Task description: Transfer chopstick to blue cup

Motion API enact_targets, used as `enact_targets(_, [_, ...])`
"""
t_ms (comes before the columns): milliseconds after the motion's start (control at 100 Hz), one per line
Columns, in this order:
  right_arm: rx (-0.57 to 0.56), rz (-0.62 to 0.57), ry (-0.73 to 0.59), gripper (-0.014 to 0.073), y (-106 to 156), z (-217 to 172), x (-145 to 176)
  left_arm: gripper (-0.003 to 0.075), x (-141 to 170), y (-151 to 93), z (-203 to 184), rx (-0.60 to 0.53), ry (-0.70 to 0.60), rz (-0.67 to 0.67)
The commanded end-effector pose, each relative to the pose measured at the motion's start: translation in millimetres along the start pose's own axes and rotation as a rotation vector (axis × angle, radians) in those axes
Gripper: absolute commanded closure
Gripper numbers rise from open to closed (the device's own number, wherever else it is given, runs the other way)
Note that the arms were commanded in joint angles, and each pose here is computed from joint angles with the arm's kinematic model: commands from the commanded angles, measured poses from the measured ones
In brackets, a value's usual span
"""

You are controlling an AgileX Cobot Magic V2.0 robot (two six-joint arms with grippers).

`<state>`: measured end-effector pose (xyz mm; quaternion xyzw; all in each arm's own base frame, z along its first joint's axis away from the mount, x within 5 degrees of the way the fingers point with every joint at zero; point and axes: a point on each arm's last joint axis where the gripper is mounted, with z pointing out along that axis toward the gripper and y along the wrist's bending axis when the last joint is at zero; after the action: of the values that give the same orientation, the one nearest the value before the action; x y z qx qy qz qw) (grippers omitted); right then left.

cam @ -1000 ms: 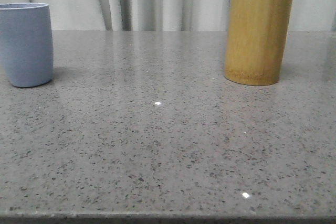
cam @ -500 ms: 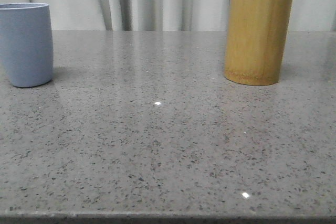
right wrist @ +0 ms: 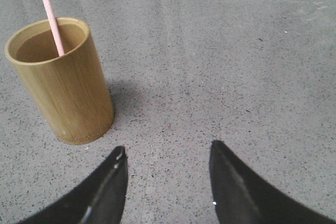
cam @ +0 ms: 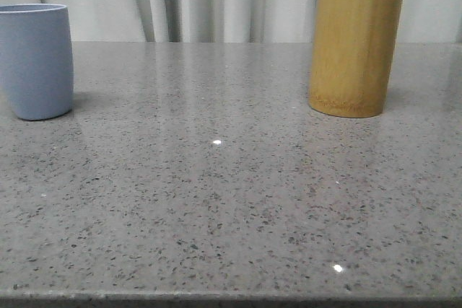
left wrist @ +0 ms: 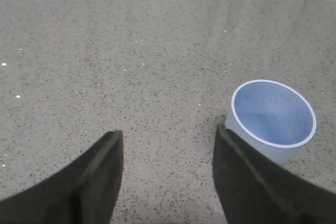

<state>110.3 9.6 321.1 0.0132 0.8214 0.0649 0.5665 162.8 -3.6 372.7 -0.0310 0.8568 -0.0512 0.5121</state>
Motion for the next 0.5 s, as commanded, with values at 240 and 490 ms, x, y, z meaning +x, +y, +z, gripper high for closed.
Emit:
enact_targets(240, [-0.003,-0.001,-0.101,0.0214,1.2,-2.9,-17.2,0.0288,-46.5,-22.2,41.1,0.115,0.084,0.026])
enact_targets(490, [-0.003,-0.001,-0.101,0.0214,1.2,-2.9,-17.2,0.0288,-55.7,-40.4,86.8,0.164,0.269,0.068])
